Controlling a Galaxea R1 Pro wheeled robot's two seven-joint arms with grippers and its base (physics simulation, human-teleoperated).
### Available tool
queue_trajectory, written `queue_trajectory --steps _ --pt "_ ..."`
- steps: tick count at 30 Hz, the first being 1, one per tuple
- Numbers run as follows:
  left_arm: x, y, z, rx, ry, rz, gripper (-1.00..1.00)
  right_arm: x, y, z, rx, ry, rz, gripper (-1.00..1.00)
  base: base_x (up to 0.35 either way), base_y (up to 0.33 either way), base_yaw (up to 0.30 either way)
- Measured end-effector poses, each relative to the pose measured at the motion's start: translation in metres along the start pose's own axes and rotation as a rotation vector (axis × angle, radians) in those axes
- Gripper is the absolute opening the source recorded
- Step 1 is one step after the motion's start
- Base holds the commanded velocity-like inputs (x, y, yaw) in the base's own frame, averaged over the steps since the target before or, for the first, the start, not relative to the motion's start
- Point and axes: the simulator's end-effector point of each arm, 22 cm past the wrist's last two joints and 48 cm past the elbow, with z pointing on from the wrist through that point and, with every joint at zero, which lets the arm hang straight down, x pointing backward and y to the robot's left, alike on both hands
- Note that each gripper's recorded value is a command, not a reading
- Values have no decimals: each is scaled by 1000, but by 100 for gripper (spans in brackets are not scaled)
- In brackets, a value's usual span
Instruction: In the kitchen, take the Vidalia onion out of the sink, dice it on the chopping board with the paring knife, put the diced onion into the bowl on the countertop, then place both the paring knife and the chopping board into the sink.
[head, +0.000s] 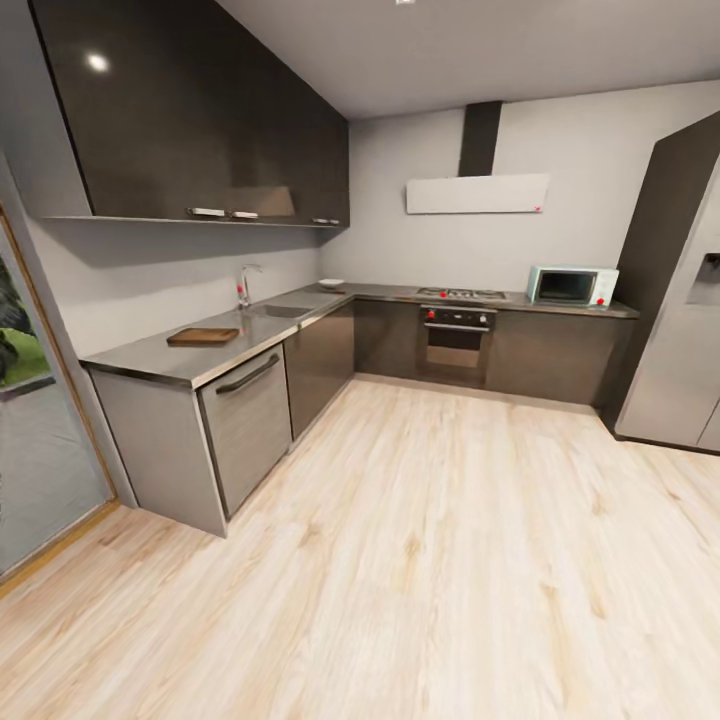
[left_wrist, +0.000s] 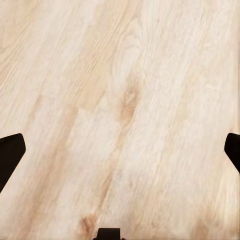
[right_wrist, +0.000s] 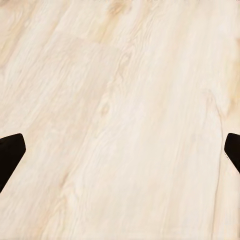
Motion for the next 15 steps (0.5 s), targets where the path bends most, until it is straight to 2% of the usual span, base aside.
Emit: queue_trajectory --steps 15 --pt "8 -1 0 2 17 3 100 6 0 -1 1 12 2 100 219 -236 132"
